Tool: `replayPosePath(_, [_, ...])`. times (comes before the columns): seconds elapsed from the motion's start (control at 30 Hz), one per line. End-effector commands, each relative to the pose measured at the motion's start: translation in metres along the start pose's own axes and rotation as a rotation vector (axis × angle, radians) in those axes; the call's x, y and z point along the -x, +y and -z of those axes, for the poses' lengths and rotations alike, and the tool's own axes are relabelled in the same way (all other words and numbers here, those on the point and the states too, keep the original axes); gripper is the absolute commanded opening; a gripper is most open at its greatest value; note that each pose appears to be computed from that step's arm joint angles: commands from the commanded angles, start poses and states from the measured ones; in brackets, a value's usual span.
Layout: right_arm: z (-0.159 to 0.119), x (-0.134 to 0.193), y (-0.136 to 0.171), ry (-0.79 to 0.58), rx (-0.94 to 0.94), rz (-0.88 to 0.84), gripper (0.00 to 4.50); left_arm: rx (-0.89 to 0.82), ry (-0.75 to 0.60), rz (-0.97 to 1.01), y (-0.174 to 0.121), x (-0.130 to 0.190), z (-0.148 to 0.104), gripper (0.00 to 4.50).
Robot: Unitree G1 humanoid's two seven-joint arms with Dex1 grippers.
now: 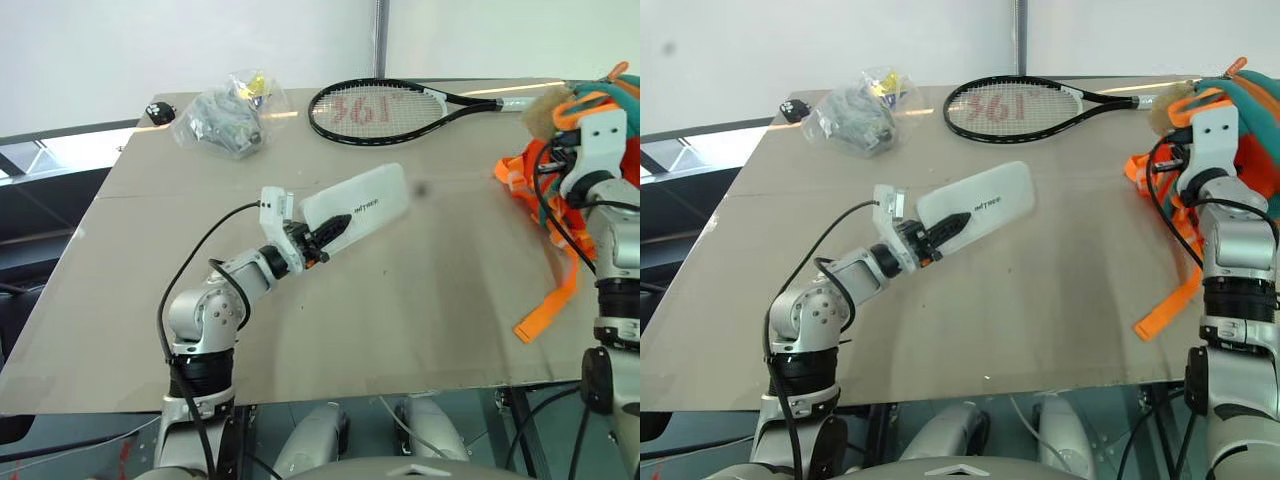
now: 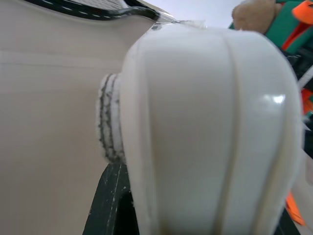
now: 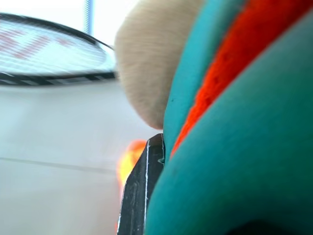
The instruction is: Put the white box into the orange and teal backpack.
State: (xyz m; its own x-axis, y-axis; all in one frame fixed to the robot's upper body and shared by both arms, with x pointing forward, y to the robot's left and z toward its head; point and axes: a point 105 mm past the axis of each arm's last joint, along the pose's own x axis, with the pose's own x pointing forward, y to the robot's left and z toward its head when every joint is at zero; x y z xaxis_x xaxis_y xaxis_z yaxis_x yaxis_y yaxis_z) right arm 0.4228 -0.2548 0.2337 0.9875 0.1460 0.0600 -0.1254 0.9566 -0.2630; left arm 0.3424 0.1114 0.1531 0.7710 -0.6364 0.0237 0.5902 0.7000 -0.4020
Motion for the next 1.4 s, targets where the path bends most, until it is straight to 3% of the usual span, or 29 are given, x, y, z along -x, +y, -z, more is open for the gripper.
replayPosePath(0.03, [-0.058,-0.009,0.031,-0.216,0.069,-0.225,0.04,-0.079,-0.176,-0.093,0.012,0.002,-0.042,0.95])
replayPosePath(0.3, [-0.141,0.004,0.09,-0.508,0.042,-0.637,0.04,-0.1,-0.366,-0.272,0.045,0.018,-0.085,0.95])
replayPosePath(0.43, [-0.152,0.017,0.108,-0.551,0.064,-0.744,0.04,-0.125,-0.396,-0.285,0.047,0.027,-0.095,0.95])
replayPosePath(0.67, [-0.127,0.051,0.136,-0.447,0.03,-0.991,0.04,-0.27,-0.436,-0.217,0.031,0.049,-0.114,0.95])
replayPosePath(0.97, [-0.07,0.086,0.149,-0.191,0.056,-1.179,0.04,-0.364,-0.182,0.219,-0.024,0.088,-0.107,0.95])
replayPosePath(1.13, [-0.077,0.092,0.141,-0.211,-0.005,-1.196,0.04,-0.404,-0.053,0.335,-0.036,0.088,-0.1,0.95])
replayPosePath(1.4, [-0.072,0.129,0.139,-0.184,-0.033,-1.366,0.04,-0.561,0.045,0.424,-0.038,0.064,-0.098,0.95])
